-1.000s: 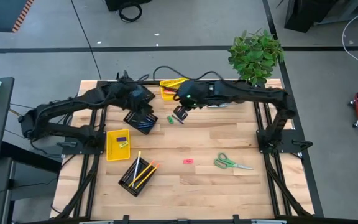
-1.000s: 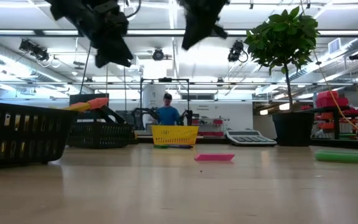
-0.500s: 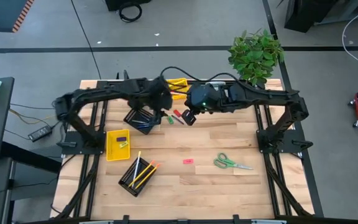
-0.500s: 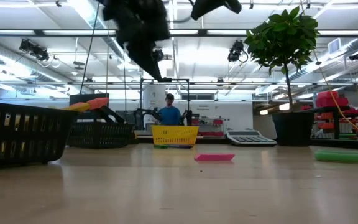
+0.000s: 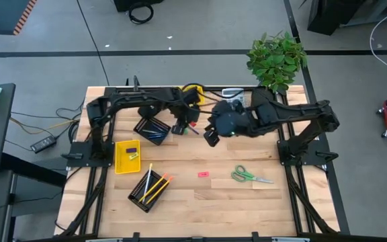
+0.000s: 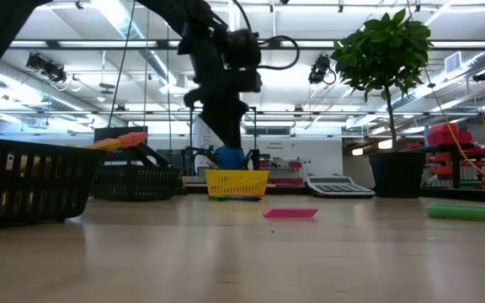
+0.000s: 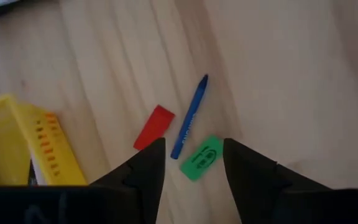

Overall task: Sort crayons/erasers/pens/pencils in bins
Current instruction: Put the blue crayon into the top black basket

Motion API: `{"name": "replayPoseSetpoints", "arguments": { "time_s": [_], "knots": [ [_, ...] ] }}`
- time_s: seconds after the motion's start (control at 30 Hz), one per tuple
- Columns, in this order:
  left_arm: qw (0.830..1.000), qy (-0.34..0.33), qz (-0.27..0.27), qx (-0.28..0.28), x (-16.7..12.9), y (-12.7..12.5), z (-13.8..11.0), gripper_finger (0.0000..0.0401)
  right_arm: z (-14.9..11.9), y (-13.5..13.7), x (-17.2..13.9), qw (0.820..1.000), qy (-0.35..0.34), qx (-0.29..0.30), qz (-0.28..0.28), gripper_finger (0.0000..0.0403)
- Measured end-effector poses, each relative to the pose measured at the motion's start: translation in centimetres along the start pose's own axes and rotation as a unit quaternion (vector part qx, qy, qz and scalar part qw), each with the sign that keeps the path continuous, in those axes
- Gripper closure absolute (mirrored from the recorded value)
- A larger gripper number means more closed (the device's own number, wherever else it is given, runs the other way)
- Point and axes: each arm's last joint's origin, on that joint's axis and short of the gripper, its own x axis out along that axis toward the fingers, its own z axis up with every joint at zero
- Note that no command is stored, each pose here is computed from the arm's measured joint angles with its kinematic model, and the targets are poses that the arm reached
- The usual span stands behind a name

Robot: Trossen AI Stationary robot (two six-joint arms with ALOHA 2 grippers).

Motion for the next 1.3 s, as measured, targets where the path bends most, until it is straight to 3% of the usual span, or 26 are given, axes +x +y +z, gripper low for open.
{"name": "replayPoseSetpoints", "arguments": {
  "time_s": [0.13,0.33,0.9,1.2,1.3],
  "knots": [
    [0.998,0.034,0.004,0.044,2.0,-0.1,-0.1,0.0223,0.1,-0.5,-2.0,0.999,-0.043,0.011,-0.016,0.0377],
    [0.996,0.068,0.009,0.056,4.2,0.1,-0.6,0.0222,0.8,-2.6,-5.2,0.994,-0.099,0.034,-0.033,0.0377],
    [0.996,0.044,0.015,0.077,5.4,0.4,-0.1,0.0228,0.9,-8.3,-11.0,0.993,-0.116,-0.009,-0.026,0.0377],
    [0.995,0.052,0.004,0.088,6.5,0.3,-0.4,0.0229,0.9,-10.1,-12.8,0.991,-0.134,0.015,-0.021,0.0377],
    [0.996,0.065,-0.005,0.068,7.2,0.3,-0.8,0.0228,0.9,-10.2,-12.9,0.990,-0.137,0.036,-0.021,0.0377]
  ]
}}
